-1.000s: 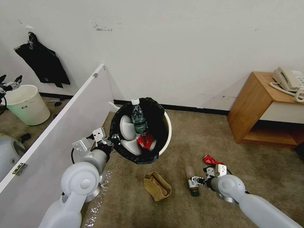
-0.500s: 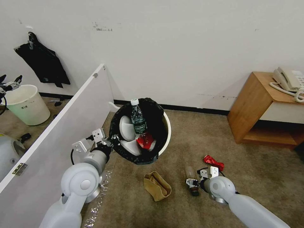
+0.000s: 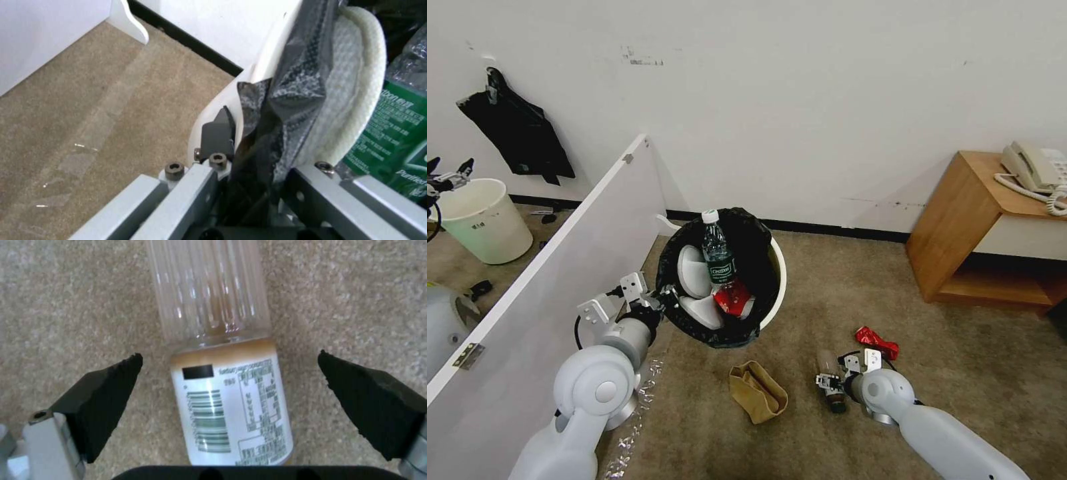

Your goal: Pick up the trash bin, then pick up the garbage from the floor and place it into the trash bin.

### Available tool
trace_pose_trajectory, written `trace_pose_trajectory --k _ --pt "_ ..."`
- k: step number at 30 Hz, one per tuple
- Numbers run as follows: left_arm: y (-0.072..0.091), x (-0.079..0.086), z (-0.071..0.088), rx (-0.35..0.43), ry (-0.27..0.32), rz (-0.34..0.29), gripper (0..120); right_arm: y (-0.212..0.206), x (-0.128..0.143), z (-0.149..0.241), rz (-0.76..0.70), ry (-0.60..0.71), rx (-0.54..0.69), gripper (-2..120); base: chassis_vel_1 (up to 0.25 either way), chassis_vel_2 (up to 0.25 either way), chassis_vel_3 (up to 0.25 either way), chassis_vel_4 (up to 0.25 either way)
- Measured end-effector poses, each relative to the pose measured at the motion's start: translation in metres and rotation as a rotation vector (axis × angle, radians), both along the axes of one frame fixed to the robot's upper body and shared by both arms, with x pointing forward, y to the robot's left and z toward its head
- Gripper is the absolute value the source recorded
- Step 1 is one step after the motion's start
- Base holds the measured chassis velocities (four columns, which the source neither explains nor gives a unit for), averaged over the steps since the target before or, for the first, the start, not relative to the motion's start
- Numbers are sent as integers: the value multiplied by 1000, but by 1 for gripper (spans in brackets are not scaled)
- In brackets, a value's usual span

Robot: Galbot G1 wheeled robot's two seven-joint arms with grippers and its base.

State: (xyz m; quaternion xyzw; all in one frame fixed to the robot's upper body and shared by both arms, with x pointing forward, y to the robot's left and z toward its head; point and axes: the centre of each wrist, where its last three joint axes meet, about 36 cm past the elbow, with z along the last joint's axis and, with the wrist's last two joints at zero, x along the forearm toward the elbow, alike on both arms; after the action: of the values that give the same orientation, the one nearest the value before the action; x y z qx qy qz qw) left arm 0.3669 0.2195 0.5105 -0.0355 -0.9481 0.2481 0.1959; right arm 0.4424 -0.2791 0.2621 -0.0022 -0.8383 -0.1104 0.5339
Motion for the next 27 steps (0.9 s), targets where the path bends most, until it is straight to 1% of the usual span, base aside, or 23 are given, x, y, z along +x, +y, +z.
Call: trace_pose_trajectory --k 11,20,23,24,25,26,27 --pt "-1 -1 -1 1 2 -4 1 -3 1 -4 15 -7 -7 100 0 0 0 0" --pt "-1 0 -2 2 5 -5 1 2 7 -6 21 -11 1 100 0 0 0 0" --pt "-1 1 -3 1 7 -4 1 3 8 -7 25 -12 4 94 0 0 0 0" --pt "-1 1 -3 1 7 -4 1 3 8 -7 25 -12 4 94 0 0 0 0" --pt "-1 1 -3 1 7 -3 1 4 8 -7 26 -13 5 92 0 0 0 0" --pt "-2 2 -4 1 8 -2 1 4 8 -8 27 -13 4 86 0 0 0 0" --pt "-2 2 -4 1 8 -2 1 4 8 -8 27 -13 4 86 0 0 0 0"
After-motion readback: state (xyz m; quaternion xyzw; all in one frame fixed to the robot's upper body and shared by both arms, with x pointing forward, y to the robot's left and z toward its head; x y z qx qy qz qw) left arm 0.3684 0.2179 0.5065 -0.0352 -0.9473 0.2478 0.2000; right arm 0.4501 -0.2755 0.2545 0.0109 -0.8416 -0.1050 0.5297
